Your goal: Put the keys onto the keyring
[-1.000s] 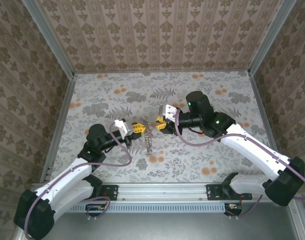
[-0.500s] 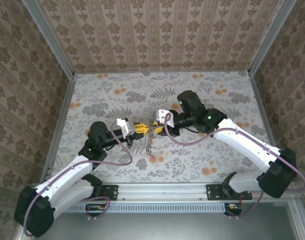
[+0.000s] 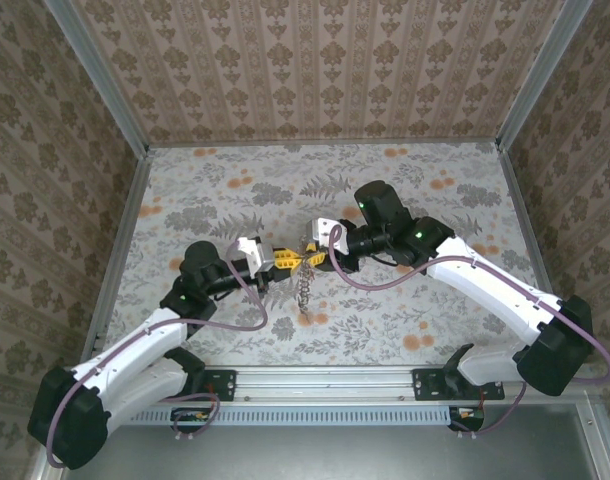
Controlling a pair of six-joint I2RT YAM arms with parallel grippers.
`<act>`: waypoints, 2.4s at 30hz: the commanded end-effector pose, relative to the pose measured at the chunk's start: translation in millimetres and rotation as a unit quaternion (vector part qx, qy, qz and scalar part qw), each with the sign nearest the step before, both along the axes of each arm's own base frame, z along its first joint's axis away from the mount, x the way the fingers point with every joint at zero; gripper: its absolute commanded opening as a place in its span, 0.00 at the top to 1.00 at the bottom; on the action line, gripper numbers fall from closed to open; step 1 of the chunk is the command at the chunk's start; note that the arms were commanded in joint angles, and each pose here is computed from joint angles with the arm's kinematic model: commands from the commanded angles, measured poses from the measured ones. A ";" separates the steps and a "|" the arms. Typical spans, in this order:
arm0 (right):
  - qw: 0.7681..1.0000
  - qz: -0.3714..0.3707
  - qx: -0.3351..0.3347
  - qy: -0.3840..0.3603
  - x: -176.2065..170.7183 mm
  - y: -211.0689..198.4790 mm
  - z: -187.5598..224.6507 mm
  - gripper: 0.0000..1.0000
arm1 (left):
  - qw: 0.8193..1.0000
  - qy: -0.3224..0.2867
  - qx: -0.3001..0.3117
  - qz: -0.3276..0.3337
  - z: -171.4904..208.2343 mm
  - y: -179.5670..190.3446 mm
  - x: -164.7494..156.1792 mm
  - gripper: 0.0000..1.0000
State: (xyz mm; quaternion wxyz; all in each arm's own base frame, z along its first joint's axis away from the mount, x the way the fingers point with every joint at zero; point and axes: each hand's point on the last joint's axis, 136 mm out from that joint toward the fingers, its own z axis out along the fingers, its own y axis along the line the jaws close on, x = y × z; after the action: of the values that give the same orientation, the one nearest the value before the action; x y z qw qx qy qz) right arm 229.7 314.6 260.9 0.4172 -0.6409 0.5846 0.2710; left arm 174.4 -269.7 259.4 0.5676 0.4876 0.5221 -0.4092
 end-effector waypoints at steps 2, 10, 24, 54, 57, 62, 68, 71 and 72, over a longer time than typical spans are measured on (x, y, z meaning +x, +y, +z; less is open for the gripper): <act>1.000 0.017 0.014 0.010 -7.5 5.3 9.6 0.74 | 0.999 -0.039 -0.030 -0.016 33.6 -3.5 -5.0 1.00; 0.999 0.021 0.013 0.022 -11.5 4.9 0.8 0.74 | 0.998 -0.041 -0.040 -0.012 36.8 -3.7 -3.4 1.00; 1.000 0.015 -0.014 0.009 -10.0 -1.3 -6.5 1.00 | 1.000 -0.016 -0.004 0.012 19.9 -4.4 7.4 0.94; 0.998 -0.016 -0.060 0.012 -5.9 0.0 -6.8 1.00 | 0.993 0.016 0.114 -0.039 -12.7 -21.7 -0.9 0.83; 0.998 -0.015 -0.059 0.014 -7.6 -0.4 -7.8 1.00 | 0.993 0.010 0.111 -0.039 -11.0 -22.9 -1.2 0.92; 0.999 -0.006 -0.044 0.019 -13.9 -1.3 -6.6 1.00 | 0.995 0.001 0.095 -0.032 -5.9 -23.8 0.4 1.00; 0.999 -0.012 -0.006 0.041 -17.2 -14.9 -3.1 0.86 | 0.999 -0.002 0.021 -0.043 13.3 -22.8 -3.6 1.00; 0.999 -0.013 0.008 0.052 -20.0 -20.9 -1.6 0.81 | 0.999 0.001 0.008 -0.050 15.5 -23.7 -5.2 1.00; 0.998 -0.015 0.008 0.052 -19.9 -22.5 -2.6 0.81 | 0.998 0.002 0.004 -0.055 15.9 -24.2 -6.1 1.00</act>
State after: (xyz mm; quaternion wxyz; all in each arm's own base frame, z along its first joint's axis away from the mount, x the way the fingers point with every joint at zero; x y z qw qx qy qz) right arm 220.0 292.7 247.3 0.3858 -0.6213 0.6271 0.2681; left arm 172.7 -292.2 246.2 0.5088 0.5269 0.5417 -0.4124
